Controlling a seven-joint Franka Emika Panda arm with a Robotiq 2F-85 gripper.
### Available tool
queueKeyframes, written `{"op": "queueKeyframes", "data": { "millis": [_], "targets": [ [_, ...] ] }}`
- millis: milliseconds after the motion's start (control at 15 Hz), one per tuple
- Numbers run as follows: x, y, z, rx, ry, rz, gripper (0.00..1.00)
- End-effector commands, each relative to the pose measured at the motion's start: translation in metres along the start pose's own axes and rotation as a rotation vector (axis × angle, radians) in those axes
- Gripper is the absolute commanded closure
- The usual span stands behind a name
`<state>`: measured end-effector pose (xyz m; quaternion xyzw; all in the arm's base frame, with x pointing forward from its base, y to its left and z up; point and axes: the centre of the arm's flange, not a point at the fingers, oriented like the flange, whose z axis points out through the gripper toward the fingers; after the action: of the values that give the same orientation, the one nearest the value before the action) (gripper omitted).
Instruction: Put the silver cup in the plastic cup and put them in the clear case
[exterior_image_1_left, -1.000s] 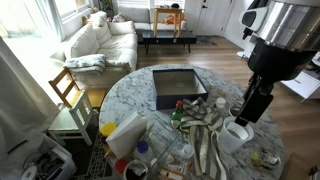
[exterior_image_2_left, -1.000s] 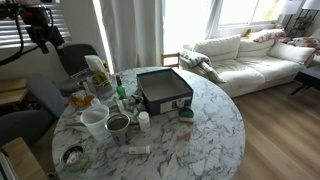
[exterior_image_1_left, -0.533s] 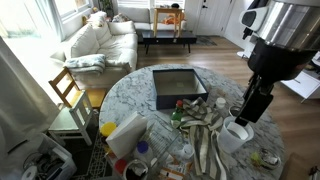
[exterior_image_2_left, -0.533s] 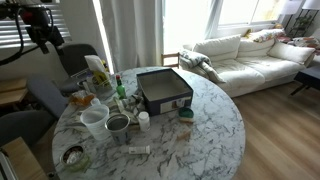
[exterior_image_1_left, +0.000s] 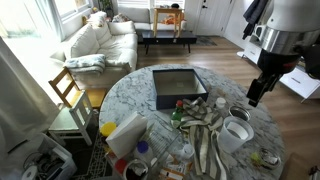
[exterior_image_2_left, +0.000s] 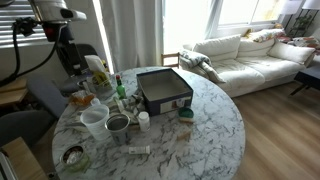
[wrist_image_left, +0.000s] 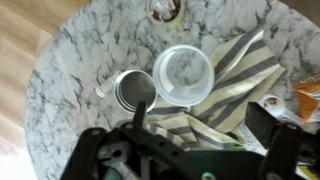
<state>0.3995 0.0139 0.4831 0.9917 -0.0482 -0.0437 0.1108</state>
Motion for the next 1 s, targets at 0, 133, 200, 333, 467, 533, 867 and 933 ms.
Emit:
{"op": "queueKeyframes", "data": {
  "millis": [0, 133, 200, 333, 467, 533, 867, 933],
  "targets": [
    [-0.007, 0.061, 0.054, -0.047, -0.063, 0.191, 0.00],
    [-0.013, 0.082, 0.074, -0.060, -0.118, 0.295, 0.00],
    [-0.007, 0.071, 0.053, -0.038, -0.097, 0.210, 0.00],
    [-0.011, 0.084, 0.067, -0.039, -0.127, 0.264, 0.00],
    [-0.011, 0.084, 0.068, -0.041, -0.129, 0.278, 0.00],
    [-0.011, 0.083, 0.068, -0.042, -0.128, 0.282, 0.00],
    [-0.003, 0.097, 0.098, -0.033, -0.156, 0.362, 0.00],
    [0.001, 0.101, 0.108, -0.006, -0.153, 0.392, 0.00]
  ]
}}
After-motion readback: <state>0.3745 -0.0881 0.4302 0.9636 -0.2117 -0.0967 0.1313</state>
